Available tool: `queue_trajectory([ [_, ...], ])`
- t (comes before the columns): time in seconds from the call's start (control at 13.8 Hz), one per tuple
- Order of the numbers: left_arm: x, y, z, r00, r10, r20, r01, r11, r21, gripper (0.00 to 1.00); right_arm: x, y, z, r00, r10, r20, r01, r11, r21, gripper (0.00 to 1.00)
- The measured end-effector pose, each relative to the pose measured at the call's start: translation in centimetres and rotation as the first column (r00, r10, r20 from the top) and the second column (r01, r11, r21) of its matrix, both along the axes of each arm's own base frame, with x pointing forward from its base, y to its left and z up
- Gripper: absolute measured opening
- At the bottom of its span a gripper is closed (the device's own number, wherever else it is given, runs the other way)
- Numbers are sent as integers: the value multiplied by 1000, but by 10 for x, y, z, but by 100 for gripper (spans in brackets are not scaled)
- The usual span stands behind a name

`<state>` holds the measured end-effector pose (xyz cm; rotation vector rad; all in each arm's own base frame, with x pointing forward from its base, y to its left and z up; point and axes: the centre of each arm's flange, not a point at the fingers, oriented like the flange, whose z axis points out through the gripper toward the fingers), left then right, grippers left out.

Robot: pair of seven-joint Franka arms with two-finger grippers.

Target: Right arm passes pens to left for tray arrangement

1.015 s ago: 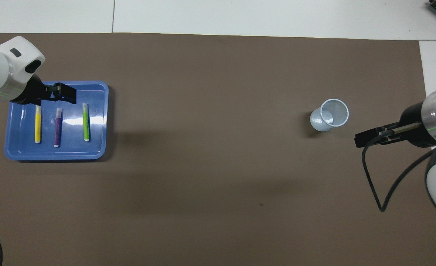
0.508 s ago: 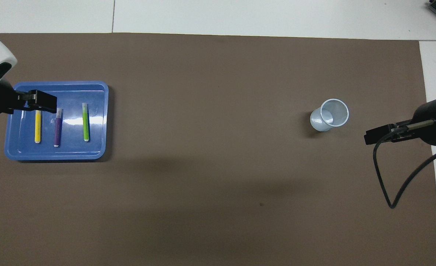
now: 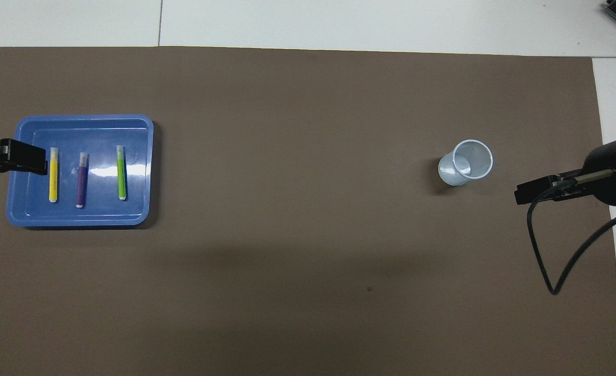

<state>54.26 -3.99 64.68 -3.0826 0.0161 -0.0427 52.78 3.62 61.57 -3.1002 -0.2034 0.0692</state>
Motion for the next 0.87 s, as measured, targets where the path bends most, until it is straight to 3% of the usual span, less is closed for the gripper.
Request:
queue_trajectory([
  [0.87,4,-6,-9,1000,-13,17,13,1000,-2,100,0,0,0,1000,0,0,0,1000,0,100],
])
